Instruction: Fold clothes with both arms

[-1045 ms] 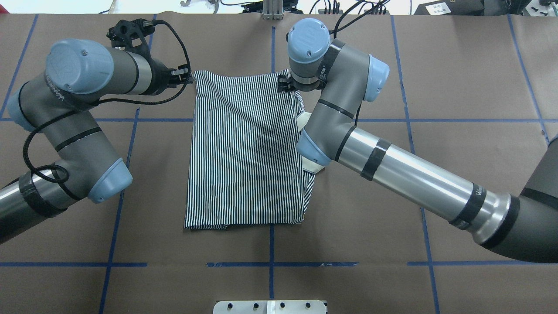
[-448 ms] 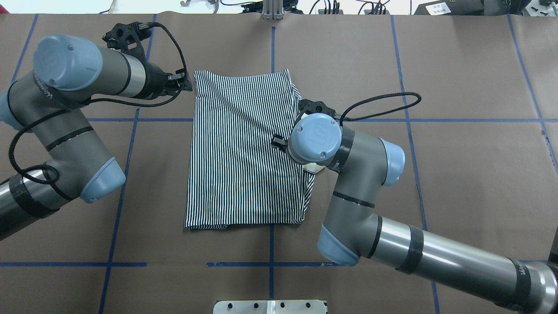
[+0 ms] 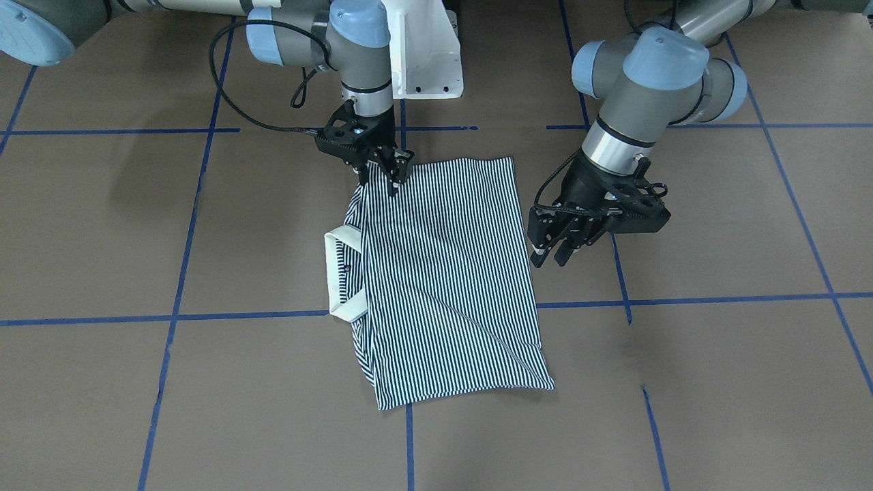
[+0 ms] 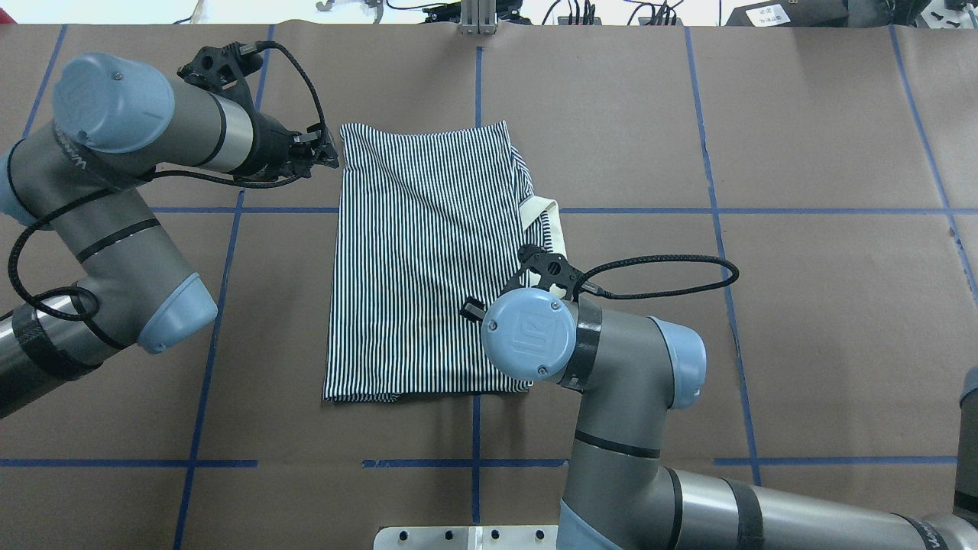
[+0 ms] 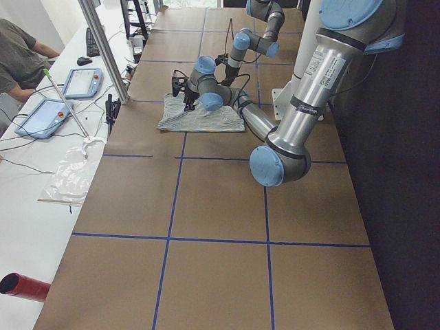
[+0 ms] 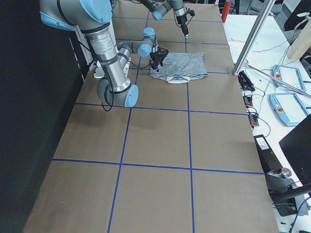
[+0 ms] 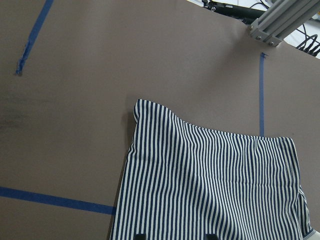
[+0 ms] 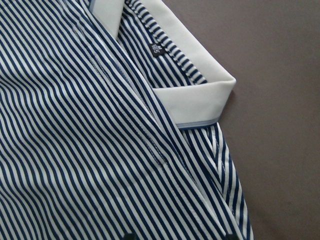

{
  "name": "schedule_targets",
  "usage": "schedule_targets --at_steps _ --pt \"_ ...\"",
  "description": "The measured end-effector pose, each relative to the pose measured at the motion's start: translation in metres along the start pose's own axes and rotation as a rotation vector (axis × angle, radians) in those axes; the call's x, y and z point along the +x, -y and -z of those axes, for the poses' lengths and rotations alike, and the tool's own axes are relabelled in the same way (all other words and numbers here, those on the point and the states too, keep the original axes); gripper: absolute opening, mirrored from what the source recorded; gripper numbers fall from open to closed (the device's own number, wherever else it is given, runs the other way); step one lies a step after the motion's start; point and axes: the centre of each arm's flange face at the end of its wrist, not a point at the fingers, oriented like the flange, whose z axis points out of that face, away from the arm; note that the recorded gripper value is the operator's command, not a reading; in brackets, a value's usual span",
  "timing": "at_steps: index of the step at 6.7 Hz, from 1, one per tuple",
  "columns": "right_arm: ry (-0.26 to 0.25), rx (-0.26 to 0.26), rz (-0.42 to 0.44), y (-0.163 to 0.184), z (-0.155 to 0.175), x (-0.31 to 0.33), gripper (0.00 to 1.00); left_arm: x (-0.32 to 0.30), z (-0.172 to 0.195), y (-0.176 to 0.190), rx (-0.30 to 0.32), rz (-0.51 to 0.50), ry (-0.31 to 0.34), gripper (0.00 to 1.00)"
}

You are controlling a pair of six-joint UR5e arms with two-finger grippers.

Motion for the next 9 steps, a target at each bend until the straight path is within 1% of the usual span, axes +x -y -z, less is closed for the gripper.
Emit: schedule_targets --at_steps 1,2,4,6,7,8,9 --pt "-0.011 -0.005 -0.031 -0.010 0.000 0.005 0.69 0.000 0.000 0.000 -0.002 0.024 0.000 0.62" --pt "-0.020 -0.008 -0.053 -0.015 -0.003 0.009 0.70 0.001 0.001 -0.001 -0.002 0.038 -0.002 1.00" --pt "-0.036 -0.010 -0.080 -0.018 -0.011 0.017 0.70 0.003 0.005 -0.001 -0.002 0.047 -0.010 1.00" --pt "-0.053 -0.010 -0.078 -0.019 -0.017 0.024 0.68 0.007 0.012 -0.003 0.001 0.045 -0.024 1.00" --pt "-0.062 -0.007 -0.075 -0.019 -0.021 0.028 0.64 0.006 0.014 -0.004 0.001 0.044 -0.026 1.00" --pt "-0.069 -0.005 -0.072 -0.019 -0.024 0.030 0.56 0.002 0.016 -0.005 0.001 0.044 -0.026 1.00" --pt "-0.076 -0.003 -0.070 -0.019 -0.027 0.032 0.55 0.000 0.018 -0.006 0.001 0.043 -0.026 1.00"
